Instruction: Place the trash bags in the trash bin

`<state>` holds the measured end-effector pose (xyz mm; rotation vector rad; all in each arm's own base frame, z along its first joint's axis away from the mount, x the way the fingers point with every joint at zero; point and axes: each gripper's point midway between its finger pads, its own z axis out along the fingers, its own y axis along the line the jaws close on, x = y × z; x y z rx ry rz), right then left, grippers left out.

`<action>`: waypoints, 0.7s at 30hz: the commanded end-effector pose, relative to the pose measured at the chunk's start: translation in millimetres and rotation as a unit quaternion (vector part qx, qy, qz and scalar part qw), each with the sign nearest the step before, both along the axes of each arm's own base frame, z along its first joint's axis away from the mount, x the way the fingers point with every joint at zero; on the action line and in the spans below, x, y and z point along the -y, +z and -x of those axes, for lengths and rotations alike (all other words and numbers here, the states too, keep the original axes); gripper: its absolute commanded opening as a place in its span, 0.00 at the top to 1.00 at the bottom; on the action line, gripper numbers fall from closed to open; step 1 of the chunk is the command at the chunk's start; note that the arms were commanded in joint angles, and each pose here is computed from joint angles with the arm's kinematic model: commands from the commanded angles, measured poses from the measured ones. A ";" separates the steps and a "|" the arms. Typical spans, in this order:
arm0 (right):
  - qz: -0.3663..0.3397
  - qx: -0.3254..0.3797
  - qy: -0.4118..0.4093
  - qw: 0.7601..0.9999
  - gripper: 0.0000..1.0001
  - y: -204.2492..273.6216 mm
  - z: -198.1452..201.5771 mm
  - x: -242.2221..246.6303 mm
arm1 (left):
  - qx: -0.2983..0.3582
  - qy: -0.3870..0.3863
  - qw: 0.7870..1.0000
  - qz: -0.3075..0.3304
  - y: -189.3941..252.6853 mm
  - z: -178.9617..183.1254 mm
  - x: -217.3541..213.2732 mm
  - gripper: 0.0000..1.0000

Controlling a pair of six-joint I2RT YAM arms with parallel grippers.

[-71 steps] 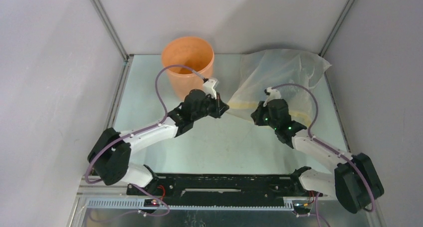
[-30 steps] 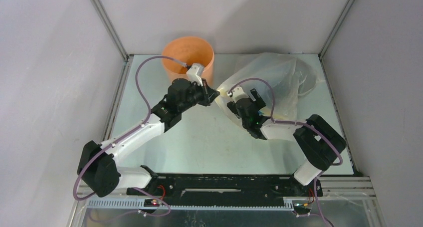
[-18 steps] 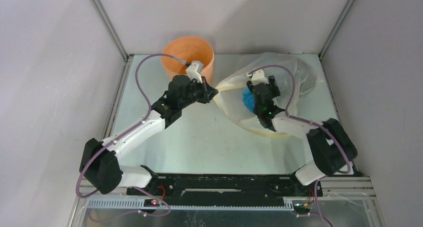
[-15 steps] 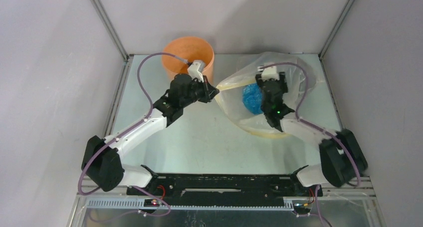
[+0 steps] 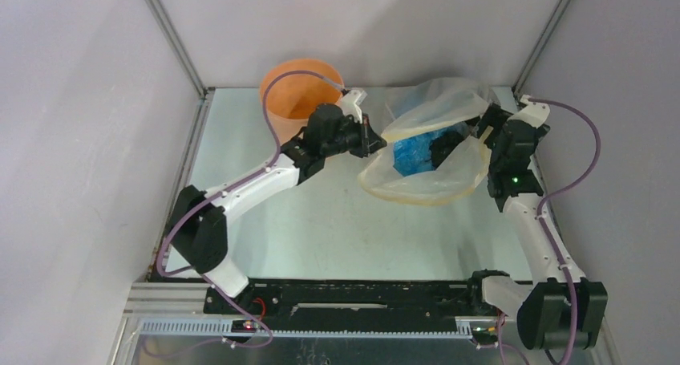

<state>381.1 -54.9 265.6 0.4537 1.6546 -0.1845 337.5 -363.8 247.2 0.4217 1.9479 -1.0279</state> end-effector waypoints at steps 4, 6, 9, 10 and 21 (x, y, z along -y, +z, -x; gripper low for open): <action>-0.091 -0.037 0.084 0.992 0.00 -7.0 27.8 -34.7 | 0.016 -0.043 0.998 0.050 38.5 -2.8 30.9 1.00; -0.093 -0.044 0.103 0.989 0.00 -9.1 37.2 -47.8 | 0.015 -0.044 0.997 0.057 43.7 -4.2 33.7 1.00; -0.080 -0.056 0.119 0.988 0.00 -13.4 50.4 -63.5 | 0.009 -0.047 0.997 0.068 49.6 -6.5 38.9 1.00; -0.074 -0.060 0.117 0.989 0.00 -13.6 54.6 -65.5 | 0.007 -0.049 0.996 0.071 51.1 -7.5 40.8 1.00; -0.011 -0.070 0.199 0.977 0.11 -5.0 100.2 -123.1 | -0.004 -0.053 0.994 0.098 56.1 -19.1 58.7 1.00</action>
